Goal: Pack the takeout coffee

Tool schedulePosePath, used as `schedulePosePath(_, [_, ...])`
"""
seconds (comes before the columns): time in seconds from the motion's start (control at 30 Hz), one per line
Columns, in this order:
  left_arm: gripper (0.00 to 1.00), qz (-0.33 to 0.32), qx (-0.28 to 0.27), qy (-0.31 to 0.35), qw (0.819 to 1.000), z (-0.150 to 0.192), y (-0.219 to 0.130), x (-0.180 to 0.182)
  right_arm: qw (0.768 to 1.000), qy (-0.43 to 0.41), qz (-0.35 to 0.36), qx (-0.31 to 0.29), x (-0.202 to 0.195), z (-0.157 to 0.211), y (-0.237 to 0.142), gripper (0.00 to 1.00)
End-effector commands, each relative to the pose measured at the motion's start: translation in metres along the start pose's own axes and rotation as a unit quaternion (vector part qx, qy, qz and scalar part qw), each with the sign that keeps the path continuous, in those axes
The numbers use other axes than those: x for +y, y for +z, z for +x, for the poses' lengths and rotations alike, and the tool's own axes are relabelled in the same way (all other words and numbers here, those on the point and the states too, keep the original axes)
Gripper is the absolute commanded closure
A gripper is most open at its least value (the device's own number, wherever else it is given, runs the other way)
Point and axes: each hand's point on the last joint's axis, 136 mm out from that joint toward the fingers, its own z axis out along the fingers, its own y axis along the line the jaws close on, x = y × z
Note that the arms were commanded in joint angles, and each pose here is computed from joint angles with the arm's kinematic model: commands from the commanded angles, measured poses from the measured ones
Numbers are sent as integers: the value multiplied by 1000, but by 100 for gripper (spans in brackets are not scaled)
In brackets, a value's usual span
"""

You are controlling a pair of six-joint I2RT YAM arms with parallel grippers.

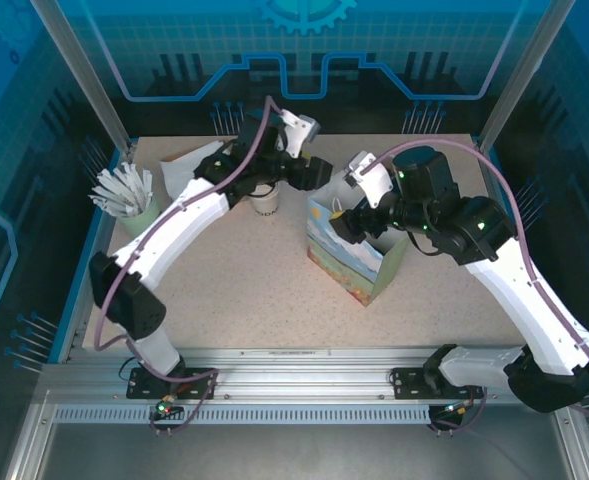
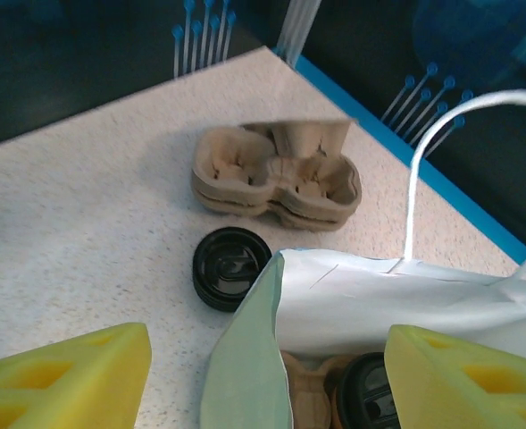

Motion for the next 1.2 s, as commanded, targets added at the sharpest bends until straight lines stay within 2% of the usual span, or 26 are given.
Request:
schedulePosePath(0.0, [29,-60,-69,-33,995,-18,-50,27,994,-36,-7,-99,15,-40,-13,13])
schedulePosePath(0.1, [29,-119,-109,-104,981,-6,-95,68,989,-51,-37,-134,37,-51,-8,13])
schedulePosePath(0.2, [30,-197,-123,-174,957,21,-141,112,984,-60,-59,-157,54,-54,-1,12])
schedulePosePath(0.33, [30,-317,-79,-224,918,61,-191,166,980,-54,-86,-171,66,-50,12,12])
schedulePosePath(0.57, [29,-444,16,-249,861,109,-240,233,976,-47,-130,-170,82,-36,21,12])
schedulePosePath(0.8, [30,-467,97,-243,845,125,-227,275,977,-59,-129,-162,83,-25,22,12])
schedulePosePath(1.0, [37,-481,152,-244,828,144,-215,303,978,-62,-118,-162,80,-22,21,11])
schedulePosePath(1.17, [46,-477,177,-244,825,156,-205,311,981,-62,-115,-147,79,-19,30,11])
